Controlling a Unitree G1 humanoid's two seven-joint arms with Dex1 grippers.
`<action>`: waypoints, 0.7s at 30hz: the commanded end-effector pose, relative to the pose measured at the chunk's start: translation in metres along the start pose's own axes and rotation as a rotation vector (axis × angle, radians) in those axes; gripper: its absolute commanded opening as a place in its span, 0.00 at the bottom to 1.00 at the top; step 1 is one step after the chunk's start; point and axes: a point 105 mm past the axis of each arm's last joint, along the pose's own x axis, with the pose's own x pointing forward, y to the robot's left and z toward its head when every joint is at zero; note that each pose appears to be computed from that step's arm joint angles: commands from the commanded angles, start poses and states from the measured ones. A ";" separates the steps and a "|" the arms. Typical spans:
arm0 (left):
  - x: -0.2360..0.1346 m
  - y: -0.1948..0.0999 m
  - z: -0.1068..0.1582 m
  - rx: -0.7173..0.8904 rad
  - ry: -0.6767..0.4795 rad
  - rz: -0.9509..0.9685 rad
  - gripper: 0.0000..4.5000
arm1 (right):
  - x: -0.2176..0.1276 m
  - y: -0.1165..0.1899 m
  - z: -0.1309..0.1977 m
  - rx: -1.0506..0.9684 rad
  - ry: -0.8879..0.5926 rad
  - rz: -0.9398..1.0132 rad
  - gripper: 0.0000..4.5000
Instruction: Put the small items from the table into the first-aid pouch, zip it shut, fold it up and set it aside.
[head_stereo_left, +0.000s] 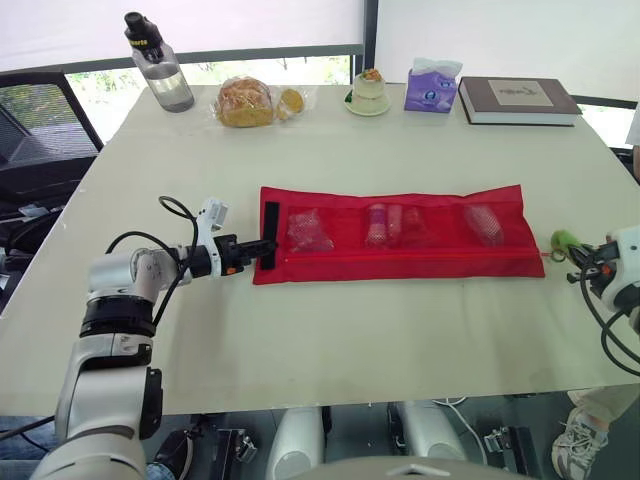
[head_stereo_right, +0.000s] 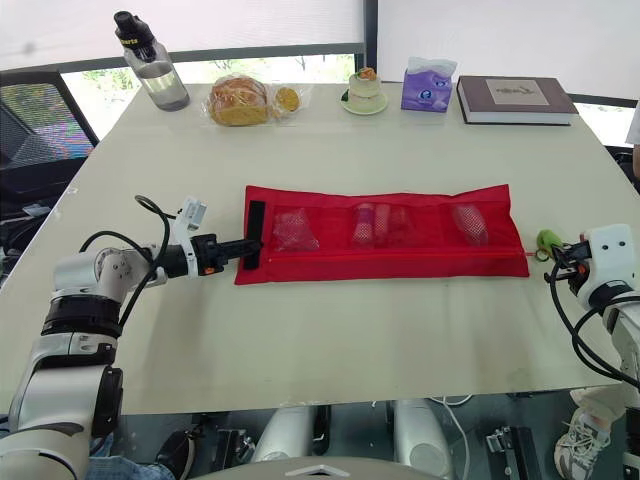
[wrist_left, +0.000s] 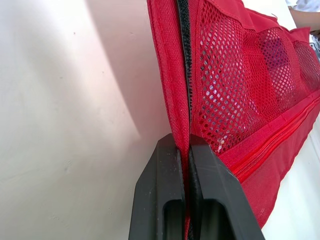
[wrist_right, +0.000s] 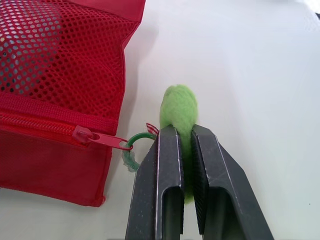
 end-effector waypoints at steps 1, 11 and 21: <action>-0.030 0.030 0.002 -0.018 -0.020 0.188 0.00 | -0.011 -0.036 0.004 -0.022 0.006 -0.173 0.17; -0.038 0.029 0.007 -0.024 -0.032 0.205 0.00 | -0.031 -0.027 -0.003 0.011 0.002 -0.128 0.99; -0.043 0.016 0.023 0.074 -0.088 0.133 0.85 | -0.045 0.053 0.018 0.415 -0.108 0.194 1.00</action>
